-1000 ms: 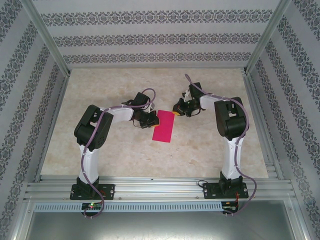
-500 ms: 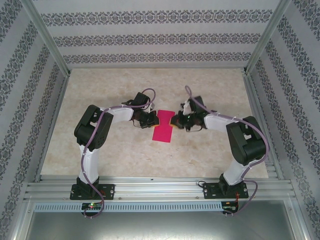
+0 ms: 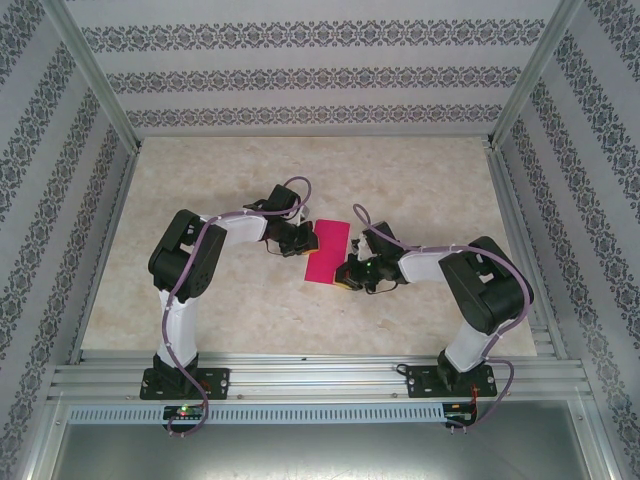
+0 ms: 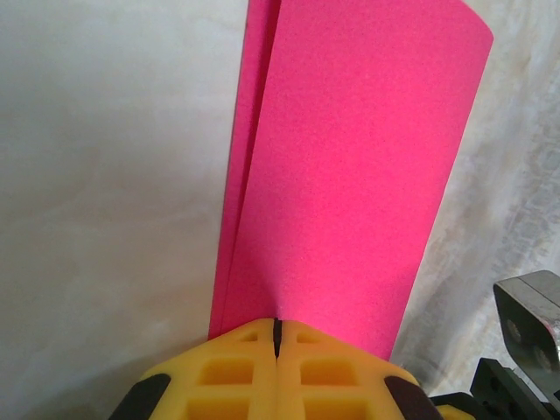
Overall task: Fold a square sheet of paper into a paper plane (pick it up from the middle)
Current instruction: Fold the square sheet of paper in half at the center of the table.
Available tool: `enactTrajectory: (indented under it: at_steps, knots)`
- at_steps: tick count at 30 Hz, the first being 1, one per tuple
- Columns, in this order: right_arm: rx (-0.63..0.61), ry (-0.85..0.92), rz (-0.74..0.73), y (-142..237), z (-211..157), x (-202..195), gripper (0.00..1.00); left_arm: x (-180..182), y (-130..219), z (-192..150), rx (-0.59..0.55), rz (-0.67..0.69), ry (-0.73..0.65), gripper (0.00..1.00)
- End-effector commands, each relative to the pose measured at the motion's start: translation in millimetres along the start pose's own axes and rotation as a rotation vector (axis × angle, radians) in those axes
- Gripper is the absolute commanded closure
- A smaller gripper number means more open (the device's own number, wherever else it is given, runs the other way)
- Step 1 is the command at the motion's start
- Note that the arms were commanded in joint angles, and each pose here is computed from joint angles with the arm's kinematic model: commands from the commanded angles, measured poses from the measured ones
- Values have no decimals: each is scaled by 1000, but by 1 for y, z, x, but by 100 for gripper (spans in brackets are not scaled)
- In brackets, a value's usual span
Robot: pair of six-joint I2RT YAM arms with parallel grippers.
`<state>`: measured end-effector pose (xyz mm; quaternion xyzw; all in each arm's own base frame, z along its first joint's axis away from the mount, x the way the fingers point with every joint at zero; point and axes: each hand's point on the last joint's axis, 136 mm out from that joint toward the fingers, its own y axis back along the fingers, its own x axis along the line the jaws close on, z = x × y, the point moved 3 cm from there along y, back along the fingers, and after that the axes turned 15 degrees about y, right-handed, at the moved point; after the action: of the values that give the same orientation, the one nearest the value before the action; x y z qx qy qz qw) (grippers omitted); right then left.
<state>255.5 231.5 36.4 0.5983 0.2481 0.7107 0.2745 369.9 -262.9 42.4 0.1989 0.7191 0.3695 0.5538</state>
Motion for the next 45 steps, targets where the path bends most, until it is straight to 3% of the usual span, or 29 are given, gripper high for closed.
enactTrajectory:
  at_steps: [1,8,21,26,33,36,38,42,45]
  knots:
    - [9,3,-27,6,-7,-7,99,48,-17,-26,84,178,74,100]
    - [-69,86,41,24,31,26,98,48,-18,-27,87,178,75,100]
    - [40,35,17,-8,9,-8,97,44,-16,-36,89,150,90,100]
    - [76,94,24,4,2,-4,95,39,-7,-46,67,146,81,100]
    - [-21,182,40,40,24,24,89,30,18,-51,-22,147,54,100]
    - [-70,160,-106,56,35,19,77,15,32,-51,-58,106,10,89]
    - [-76,131,-217,60,38,10,75,10,36,-51,-68,94,-6,84]
    - [-97,130,-200,50,37,20,67,10,43,-47,-124,73,2,78]
    - [-119,105,-265,50,36,15,66,11,48,-44,-153,37,24,80]
